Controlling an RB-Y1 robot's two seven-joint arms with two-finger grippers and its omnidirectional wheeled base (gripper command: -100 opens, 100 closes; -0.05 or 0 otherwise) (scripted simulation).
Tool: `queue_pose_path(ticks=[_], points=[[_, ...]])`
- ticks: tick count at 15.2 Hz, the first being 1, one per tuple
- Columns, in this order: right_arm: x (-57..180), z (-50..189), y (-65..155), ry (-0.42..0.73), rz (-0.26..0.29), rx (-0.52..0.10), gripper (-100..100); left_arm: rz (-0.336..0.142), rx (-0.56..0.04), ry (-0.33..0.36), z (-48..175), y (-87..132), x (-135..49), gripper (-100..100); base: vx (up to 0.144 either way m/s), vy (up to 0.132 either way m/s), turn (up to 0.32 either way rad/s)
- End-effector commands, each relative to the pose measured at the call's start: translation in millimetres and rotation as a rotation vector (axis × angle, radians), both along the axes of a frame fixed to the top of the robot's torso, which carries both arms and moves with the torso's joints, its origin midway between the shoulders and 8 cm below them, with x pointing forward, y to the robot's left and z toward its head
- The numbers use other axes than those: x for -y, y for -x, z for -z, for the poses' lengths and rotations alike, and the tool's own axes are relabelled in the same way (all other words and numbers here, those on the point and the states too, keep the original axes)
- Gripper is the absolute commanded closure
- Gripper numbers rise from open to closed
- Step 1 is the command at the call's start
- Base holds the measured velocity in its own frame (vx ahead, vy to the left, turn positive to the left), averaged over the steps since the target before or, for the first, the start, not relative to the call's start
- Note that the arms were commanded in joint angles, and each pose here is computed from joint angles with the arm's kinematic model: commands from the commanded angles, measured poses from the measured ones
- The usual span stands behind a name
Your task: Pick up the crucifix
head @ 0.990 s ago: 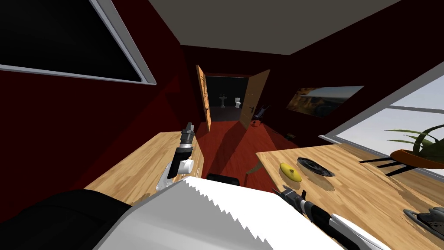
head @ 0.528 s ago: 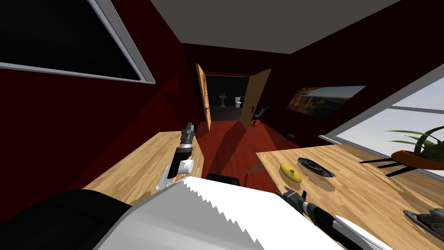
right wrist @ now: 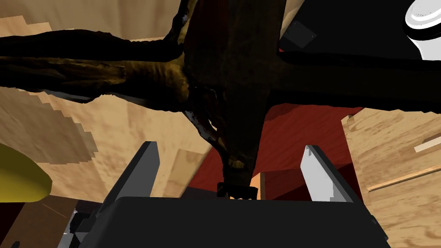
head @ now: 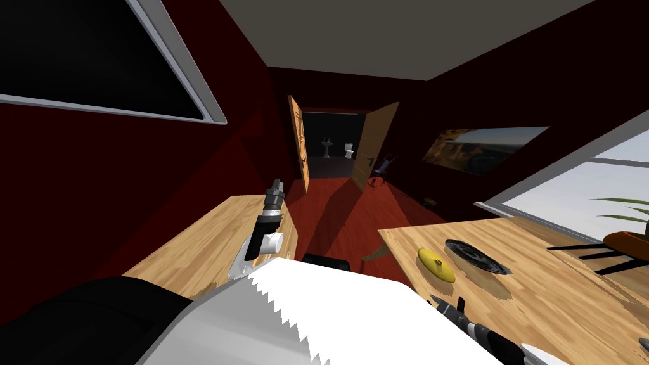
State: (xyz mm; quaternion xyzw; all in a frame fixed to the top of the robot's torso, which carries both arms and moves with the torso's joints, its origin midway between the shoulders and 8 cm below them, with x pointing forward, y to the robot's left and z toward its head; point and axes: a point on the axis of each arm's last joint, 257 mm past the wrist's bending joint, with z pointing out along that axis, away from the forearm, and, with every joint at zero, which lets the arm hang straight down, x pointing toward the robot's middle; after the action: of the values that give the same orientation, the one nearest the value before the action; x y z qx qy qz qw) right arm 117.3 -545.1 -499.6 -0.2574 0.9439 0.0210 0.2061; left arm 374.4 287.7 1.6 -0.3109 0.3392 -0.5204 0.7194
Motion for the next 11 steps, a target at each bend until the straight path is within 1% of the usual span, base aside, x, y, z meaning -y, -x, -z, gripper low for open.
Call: queue_pose_path(ticks=[1, 3, 4, 5, 7, 8, 9, 11], points=[[8.8, 0.2, 26.1, 0.021, -0.036, -0.056, -100, 0.0, 0.0, 0.0, 0.0, 0.0, 0.0, 0, 0.118, 0.031, 0.031], [16.7, -1.6, 55.9, 0.042, -0.076, -0.119, -100, 0.0, 0.0, 0.0, 0.0, 0.0, 0.0, 0, 0.127, 0.029, 0.036], [16.7, -1.6, 55.9, 0.042, -0.076, -0.119, -100, 0.0, 0.0, 0.0, 0.0, 0.0, 0.0, 0, 0.113, 0.034, 0.022], [24.3, -4.4, 81.6, 0.06, -0.108, -0.173, -100, 0.0, 0.0, 0.0, 0.0, 0.0, 0.0, 0, 0.125, 0.036, 0.037], [22.9, -4.3, 80.8, 0.057, -0.11, -0.172, -100, 0.0, 0.0, 0.0, 0.0, 0.0, 0.0, 0, 0.104, 0.017, 0.015], [24.3, -4.4, 81.6, 0.06, -0.108, -0.173, -100, 0.0, 0.0, 0.0, 0.0, 0.0, 0.0, 0, 0.043, -0.002, 0.001], [32.9, -9.1, 110.0, 0.078, -0.142, -0.234, -100, 0.0, 0.0, 0.0, 0.0, 0.0, 0.0, 0, 0.069, 0.004, 0.031], [37.8, -12.3, 125.3, 0.087, -0.161, -0.266, -100, 0.0, 0.0, 0.0, 0.0, 0.0, 0.0, 0, 0.102, 0.018, 0.04]])
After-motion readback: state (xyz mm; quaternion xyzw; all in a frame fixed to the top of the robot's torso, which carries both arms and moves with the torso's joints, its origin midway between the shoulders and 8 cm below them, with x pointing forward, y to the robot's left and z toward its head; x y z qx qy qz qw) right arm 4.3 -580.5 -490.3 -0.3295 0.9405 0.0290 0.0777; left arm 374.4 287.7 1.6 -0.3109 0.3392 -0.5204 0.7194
